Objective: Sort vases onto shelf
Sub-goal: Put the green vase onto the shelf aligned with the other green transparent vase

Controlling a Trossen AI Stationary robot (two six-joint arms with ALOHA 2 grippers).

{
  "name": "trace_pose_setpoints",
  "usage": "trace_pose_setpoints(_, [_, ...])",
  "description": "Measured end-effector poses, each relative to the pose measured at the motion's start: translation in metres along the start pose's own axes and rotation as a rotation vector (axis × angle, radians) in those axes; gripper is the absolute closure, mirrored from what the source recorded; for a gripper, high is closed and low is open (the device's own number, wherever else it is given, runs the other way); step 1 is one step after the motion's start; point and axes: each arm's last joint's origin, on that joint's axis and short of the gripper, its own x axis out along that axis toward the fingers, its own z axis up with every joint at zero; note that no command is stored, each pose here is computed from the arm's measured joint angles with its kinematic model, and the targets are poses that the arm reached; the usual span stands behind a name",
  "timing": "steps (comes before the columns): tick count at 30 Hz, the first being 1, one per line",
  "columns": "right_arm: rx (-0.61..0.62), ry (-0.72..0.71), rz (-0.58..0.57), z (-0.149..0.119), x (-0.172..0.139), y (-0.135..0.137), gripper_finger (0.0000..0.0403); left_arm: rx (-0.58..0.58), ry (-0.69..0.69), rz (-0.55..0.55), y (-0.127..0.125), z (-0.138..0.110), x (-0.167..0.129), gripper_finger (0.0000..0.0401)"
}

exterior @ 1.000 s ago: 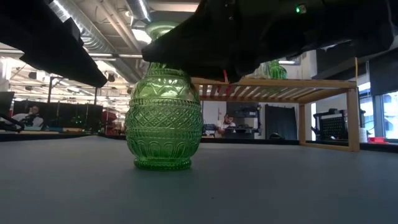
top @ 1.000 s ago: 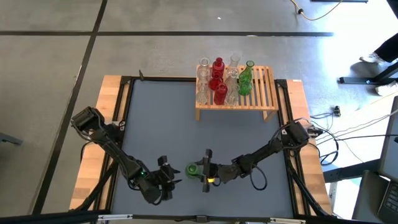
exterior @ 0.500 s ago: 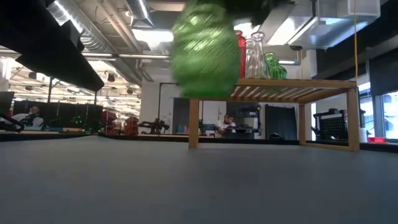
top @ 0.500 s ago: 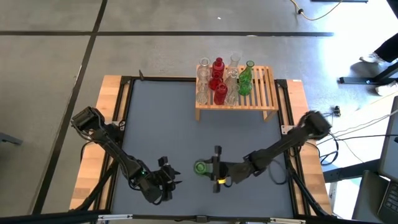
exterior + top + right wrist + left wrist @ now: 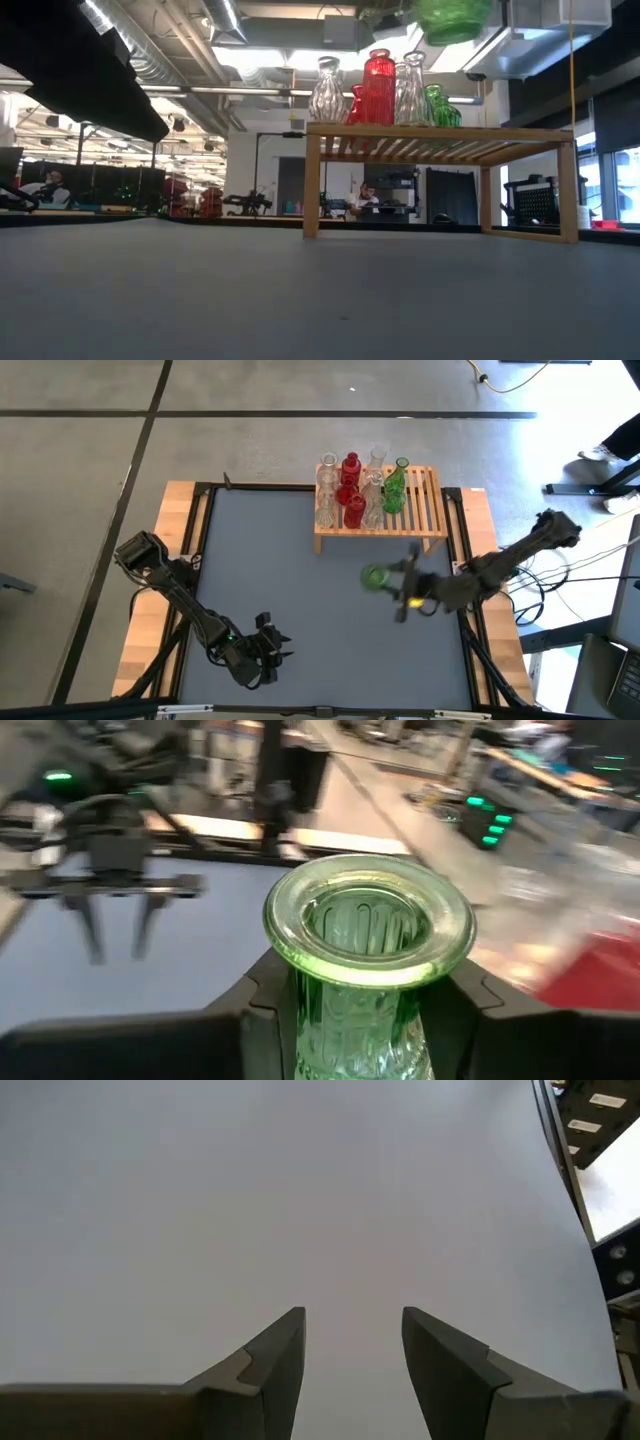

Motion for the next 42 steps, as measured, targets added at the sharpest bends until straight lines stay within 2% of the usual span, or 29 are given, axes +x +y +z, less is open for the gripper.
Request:
trace_pose_setpoints(6, [0.058, 0.021, -0.126, -0.001, -0.046, -0.050, 0.0277, -0.005, -0.010, 0.022, 0.004, 0.004, 0.004, 0.0240])
trace_pose_setpoints(13, [0.110, 0.033, -0.200, -0.018, -0.069, -0.096, 0.0278, -0.023, -0.015, 0.050, 0.011, 0.010, 0.010, 0.0240])
trace_pose_setpoints(18, [0.139, 0.006, -0.248, -0.042, -0.063, -0.113, 0.0278, -0.033, -0.018, 0.067, 0.015, 0.013, 0.014, 0.0240])
trace_pose_setpoints(21, [0.137, -0.026, -0.230, -0.053, -0.058, -0.120, 0.0278, -0.038, -0.019, 0.073, 0.017, 0.015, 0.015, 0.0240])
trace_pose_setpoints(26, [0.139, -0.006, -0.297, -0.065, -0.046, -0.136, 0.0278, -0.042, -0.020, 0.078, 0.018, 0.016, 0.017, 0.0240])
trace_pose_setpoints(36, [0.193, 0.014, -0.309, -0.070, -0.027, -0.161, 0.0274, -0.042, -0.021, 0.081, 0.019, 0.016, 0.017, 0.0240])
trace_pose_setpoints(42, [0.197, 0.062, -0.298, -0.074, -0.014, -0.165, 0.0271, -0.043, -0.020, 0.082, 0.019, 0.016, 0.017, 0.0240])
